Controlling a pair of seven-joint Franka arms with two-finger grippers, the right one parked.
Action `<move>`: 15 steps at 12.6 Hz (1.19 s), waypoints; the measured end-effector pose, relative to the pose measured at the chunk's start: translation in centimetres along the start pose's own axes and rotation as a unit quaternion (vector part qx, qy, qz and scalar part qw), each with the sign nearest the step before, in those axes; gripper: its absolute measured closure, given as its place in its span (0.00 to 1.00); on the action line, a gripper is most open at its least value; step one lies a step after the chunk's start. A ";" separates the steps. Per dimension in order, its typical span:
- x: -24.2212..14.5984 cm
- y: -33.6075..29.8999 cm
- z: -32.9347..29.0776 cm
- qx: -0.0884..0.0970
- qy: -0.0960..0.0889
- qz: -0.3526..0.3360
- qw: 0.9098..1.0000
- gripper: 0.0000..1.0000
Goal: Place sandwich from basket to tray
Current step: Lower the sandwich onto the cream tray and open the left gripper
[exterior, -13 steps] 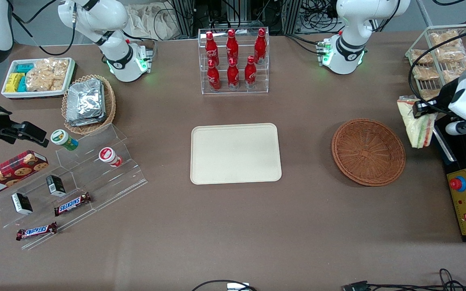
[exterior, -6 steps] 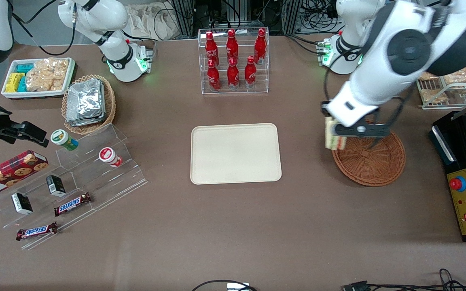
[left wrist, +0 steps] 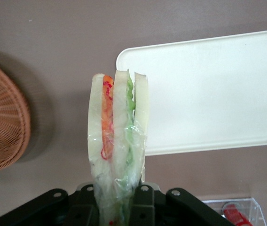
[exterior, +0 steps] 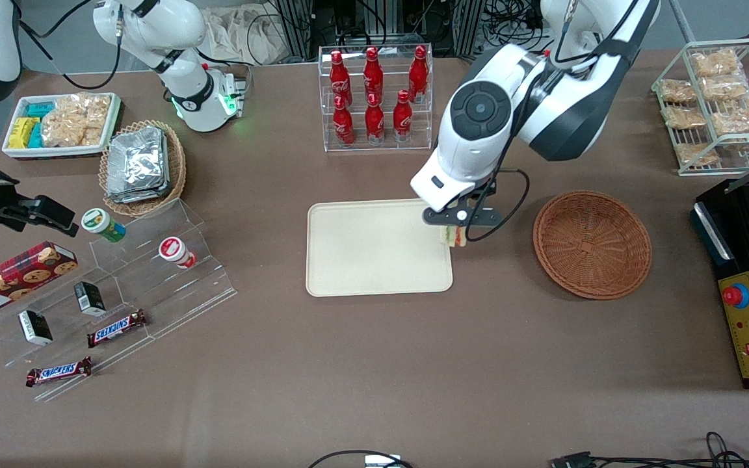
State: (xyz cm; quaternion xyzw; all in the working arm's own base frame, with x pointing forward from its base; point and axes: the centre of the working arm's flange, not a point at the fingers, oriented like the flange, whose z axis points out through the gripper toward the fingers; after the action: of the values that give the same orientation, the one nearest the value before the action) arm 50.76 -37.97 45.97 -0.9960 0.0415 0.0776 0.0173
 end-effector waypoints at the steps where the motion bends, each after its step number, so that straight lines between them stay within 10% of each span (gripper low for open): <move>1: 0.5 0.1 1.7 -0.007 0.008 -0.007 1.000 0.78; 8: 1.1 1.6 16.0 -0.048 0.032 -0.058 0.997 0.78; 15: 1.1 1.9 22.4 -0.032 0.032 -0.040 0.998 0.78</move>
State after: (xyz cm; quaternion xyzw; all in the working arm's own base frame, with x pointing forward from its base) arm 48.30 -39.06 23.61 -0.9988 -0.0007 0.0464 -0.0131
